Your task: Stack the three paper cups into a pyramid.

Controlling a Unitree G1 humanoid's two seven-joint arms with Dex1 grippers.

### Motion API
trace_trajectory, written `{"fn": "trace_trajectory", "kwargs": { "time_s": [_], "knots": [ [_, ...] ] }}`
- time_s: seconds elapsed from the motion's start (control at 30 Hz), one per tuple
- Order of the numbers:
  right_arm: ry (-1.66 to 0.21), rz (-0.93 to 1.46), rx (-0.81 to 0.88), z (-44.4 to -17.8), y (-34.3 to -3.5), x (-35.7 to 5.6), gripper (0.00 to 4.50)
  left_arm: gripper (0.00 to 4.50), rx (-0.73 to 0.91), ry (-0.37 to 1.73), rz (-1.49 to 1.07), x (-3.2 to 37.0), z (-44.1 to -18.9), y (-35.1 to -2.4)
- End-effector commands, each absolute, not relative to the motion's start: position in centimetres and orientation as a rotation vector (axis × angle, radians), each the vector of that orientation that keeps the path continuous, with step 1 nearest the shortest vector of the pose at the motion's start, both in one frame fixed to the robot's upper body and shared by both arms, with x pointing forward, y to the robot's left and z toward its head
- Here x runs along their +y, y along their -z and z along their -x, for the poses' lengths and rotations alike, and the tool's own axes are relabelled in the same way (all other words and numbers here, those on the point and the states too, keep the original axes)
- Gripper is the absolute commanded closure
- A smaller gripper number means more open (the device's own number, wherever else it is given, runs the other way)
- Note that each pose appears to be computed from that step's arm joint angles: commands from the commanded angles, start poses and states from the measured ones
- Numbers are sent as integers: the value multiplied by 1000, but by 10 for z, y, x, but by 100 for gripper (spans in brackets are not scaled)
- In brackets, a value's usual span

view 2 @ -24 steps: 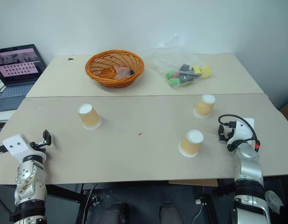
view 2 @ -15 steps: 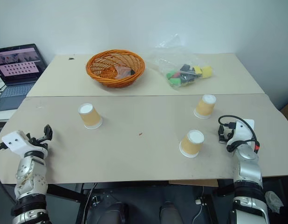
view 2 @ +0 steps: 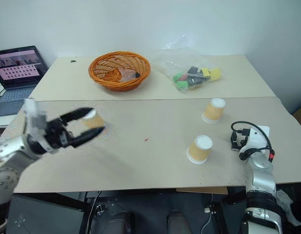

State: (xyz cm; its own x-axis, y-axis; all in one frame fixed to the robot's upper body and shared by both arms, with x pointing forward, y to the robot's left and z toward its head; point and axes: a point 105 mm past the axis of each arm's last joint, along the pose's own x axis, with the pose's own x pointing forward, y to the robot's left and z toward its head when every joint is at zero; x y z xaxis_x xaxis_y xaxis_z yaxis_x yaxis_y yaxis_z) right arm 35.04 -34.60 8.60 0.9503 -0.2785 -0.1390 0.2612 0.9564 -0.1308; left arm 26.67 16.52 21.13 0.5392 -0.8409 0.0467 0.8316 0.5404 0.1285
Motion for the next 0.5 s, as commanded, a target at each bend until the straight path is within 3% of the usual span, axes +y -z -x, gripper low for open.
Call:
{"fn": "trace_trajectory", "kwargs": {
  "time_s": [0.03,0.23,0.4,0.5],
  "knots": [
    [104,133,133,-340,-126,-355,3,0,-97,1133,-152,147,-255,-199],
    [-267,193,281,-296,-154,-356,3,0,-61,1192,-160,139,-248,-189],
    [-824,175,417,-241,-161,-289,3,0,-31,1240,-177,135,-241,-179],
    [-927,225,437,-242,-157,-261,3,0,-22,1260,-215,133,-239,-175]
  ]
}}
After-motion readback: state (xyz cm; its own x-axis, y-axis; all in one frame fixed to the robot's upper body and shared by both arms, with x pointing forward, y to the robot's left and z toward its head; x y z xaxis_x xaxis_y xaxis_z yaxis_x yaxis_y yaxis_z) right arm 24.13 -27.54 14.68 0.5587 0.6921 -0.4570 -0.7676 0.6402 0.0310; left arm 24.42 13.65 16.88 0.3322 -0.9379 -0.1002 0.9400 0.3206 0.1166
